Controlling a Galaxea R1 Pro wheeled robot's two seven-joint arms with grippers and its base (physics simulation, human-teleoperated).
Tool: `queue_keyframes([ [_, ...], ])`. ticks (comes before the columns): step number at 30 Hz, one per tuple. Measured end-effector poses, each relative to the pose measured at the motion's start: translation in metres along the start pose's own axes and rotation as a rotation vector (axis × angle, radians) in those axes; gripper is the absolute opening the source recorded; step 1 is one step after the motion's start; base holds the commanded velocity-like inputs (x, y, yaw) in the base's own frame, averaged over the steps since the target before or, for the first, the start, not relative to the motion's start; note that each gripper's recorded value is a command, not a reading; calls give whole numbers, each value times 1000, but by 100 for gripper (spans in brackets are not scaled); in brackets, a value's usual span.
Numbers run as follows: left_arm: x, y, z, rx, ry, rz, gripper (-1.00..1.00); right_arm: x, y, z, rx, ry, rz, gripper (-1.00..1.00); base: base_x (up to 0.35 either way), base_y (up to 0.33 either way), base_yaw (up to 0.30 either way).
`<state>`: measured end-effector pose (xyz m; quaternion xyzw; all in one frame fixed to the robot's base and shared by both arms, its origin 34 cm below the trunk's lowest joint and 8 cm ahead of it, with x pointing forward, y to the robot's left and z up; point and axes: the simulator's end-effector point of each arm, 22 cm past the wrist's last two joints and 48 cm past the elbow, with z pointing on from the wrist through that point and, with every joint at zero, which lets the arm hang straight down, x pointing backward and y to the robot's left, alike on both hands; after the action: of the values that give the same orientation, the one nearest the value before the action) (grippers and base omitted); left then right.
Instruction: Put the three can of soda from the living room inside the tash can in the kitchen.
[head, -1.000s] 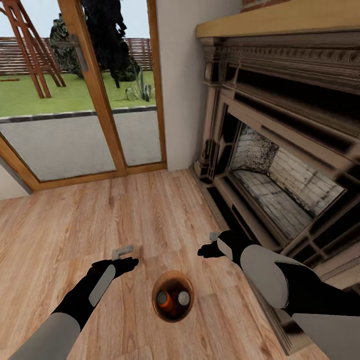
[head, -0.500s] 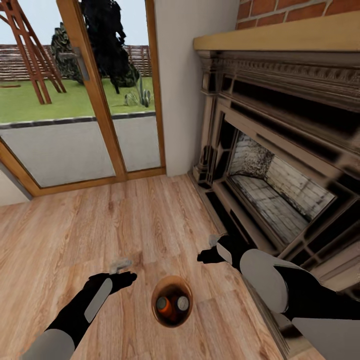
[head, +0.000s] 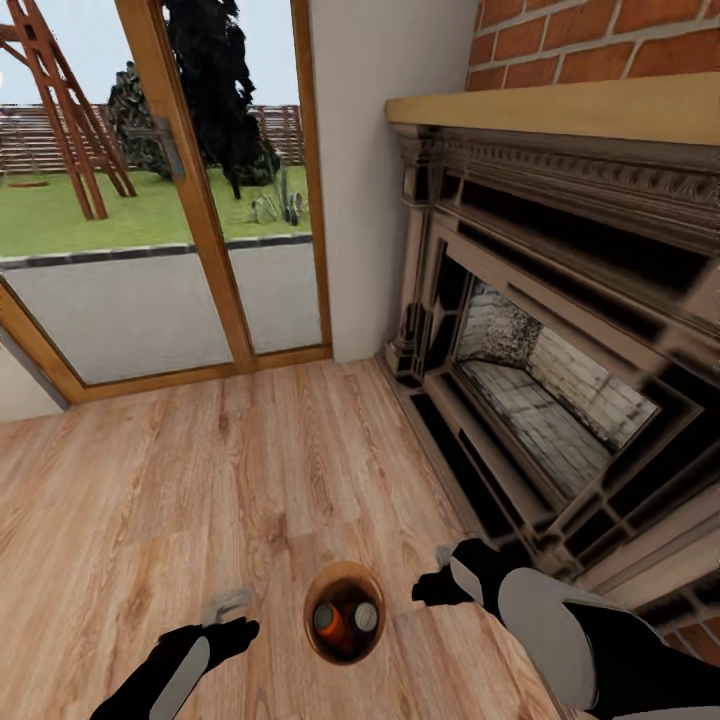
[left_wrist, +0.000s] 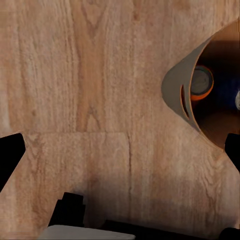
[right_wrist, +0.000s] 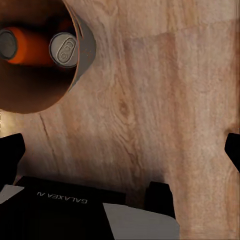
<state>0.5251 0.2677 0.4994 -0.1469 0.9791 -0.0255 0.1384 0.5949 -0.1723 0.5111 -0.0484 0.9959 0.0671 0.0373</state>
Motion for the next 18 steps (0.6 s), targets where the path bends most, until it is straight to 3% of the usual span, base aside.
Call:
queue_keyframes([
  [4,29,16,5,-25,24,-19,100,33,-36,5,42,-1,24,100,0,0,0],
  [10,30,20,-3,-34,4,-28,100,67,-64,4,76,-11,41,100,0,0,0],
  [18,25,31,-15,-58,-49,-37,100,102,-73,-1,88,-6,46,100,0,0,0],
])
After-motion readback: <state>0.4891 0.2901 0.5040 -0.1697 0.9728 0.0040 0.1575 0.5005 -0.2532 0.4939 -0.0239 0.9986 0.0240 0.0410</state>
